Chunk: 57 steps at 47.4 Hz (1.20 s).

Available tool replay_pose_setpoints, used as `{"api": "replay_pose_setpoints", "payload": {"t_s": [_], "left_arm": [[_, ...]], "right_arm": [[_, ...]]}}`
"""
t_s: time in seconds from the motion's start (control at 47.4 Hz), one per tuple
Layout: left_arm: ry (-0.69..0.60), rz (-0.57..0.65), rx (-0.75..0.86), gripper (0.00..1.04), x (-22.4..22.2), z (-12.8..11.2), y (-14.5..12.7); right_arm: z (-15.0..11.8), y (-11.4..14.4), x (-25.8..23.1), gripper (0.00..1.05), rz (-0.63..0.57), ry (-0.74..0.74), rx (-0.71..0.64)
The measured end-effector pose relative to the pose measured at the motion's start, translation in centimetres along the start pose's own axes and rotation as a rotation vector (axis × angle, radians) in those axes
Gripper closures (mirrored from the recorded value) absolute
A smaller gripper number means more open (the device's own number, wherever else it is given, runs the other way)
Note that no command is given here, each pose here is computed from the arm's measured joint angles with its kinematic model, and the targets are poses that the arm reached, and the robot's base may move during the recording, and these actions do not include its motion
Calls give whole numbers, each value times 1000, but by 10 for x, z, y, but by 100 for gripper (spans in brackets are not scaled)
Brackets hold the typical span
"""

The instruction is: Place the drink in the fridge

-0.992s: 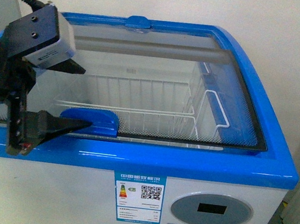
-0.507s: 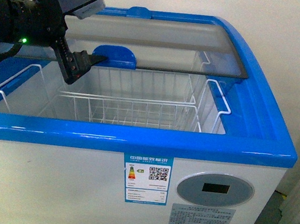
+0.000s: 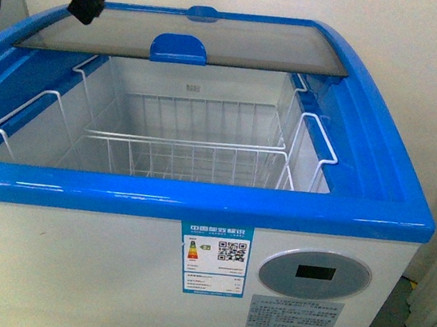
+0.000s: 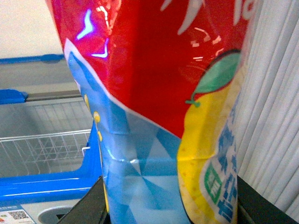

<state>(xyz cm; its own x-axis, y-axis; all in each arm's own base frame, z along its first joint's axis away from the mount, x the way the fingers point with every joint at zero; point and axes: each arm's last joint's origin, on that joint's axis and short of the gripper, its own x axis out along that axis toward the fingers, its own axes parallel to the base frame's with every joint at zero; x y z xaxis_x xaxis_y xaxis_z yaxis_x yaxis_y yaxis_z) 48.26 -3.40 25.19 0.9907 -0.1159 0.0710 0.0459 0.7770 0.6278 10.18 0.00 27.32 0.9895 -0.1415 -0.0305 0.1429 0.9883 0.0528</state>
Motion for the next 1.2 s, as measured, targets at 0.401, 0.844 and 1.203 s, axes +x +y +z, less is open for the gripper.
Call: {"api": "replay_pose_setpoints", "payload": {"t_s": [0.401,0.844,1.203], "left_arm": [[168,-96,-728,8,-168,45,19],[106,84,-718,52,-352,-3,-30],[101,84,-691,102,-365,-22,-29]], "right_arm": [[0,0,0,63,0,0,0],[0,-4,0,63,324,363,-132],[36,30,69,63,537,145,-701]]}}
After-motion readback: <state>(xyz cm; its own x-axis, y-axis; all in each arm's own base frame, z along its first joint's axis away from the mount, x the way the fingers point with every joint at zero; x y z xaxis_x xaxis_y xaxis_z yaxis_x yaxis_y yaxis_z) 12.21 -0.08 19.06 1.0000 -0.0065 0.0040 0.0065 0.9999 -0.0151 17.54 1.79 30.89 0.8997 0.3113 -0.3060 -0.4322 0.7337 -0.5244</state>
